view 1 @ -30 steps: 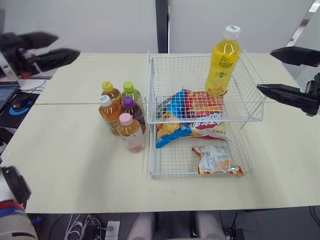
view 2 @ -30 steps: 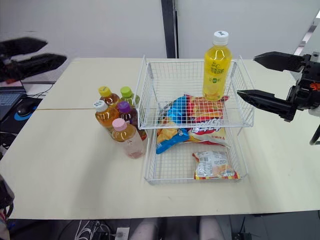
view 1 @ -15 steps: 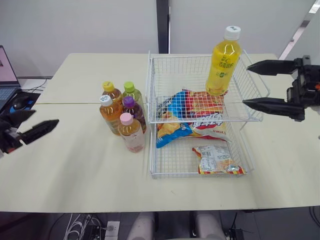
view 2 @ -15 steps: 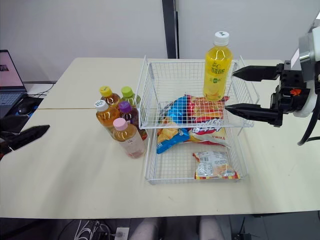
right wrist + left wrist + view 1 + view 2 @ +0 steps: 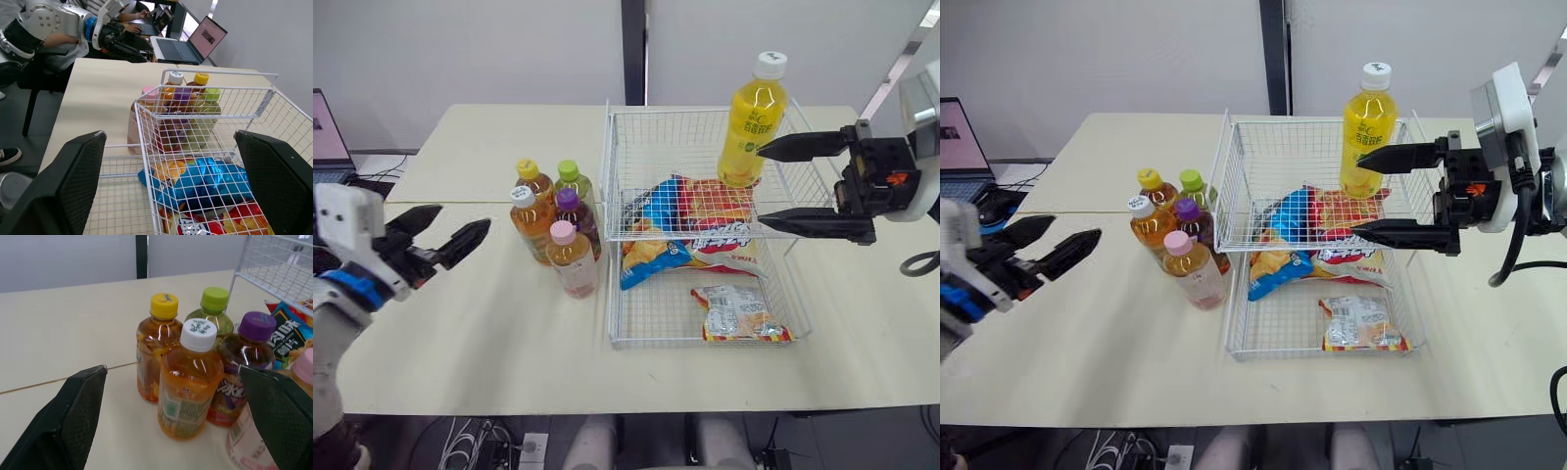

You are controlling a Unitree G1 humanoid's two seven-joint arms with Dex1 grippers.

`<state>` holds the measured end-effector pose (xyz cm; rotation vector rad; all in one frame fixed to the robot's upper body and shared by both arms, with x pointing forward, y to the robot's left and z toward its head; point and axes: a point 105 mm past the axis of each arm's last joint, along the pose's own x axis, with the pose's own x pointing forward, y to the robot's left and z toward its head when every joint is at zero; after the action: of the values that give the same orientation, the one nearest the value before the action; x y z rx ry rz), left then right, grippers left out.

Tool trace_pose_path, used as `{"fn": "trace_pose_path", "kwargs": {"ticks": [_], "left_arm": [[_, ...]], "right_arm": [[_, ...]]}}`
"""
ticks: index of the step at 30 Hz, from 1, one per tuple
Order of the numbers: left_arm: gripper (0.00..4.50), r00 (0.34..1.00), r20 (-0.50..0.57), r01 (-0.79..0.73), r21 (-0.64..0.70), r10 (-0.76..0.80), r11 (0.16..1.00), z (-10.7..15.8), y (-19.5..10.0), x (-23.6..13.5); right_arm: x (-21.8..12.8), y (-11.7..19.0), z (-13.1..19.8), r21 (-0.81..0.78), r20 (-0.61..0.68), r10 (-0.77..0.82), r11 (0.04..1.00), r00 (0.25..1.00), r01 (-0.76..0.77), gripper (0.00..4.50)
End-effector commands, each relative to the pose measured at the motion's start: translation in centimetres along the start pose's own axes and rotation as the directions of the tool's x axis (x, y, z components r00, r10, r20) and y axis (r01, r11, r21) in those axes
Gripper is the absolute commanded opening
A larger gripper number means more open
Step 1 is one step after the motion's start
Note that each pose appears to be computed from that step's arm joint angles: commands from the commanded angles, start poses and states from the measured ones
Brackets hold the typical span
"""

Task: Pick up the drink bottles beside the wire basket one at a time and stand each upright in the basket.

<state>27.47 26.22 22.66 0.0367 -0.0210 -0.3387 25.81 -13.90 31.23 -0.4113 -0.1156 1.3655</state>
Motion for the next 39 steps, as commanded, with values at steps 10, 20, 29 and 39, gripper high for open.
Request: {"fn": "trace_pose_path", "kwargs": {"ticks": [10, 20, 29, 39], "left_arm": [[4.48, 0.987, 0.049, -0.153, 0.000, 0.153, 0.988, 1.0, -2.3, 4.1], [4.48, 0.980, 0.033, -0.194, 0.011, 0.194, 0.981, 0.3, -1.9, 5.9], [4.48, 0.983, 0.043, -0.182, 0.035, 0.180, 0.983, 0.2, -1.9, 6.5], [4.48, 0.984, 0.038, -0.174, 0.035, 0.172, 0.984, -0.2, -1.9, 6.8]], "right_arm": [[0.0, 0.5, 0.7, -0.040, 0.008, 0.012, 0.999, 1.000, -0.012, 4.50], [0.3, 0.4, 0.8, -0.041, 0.009, 0.018, 0.999, 1.000, -0.017, 4.50], [0.7, 0.8, 1.3, -0.041, 0.040, 0.045, 0.998, 0.998, -0.044, 4.50], [1.2, 1.6, 2.0, -0.038, 0.084, 0.113, 0.993, 0.990, -0.110, 4.50]]}}
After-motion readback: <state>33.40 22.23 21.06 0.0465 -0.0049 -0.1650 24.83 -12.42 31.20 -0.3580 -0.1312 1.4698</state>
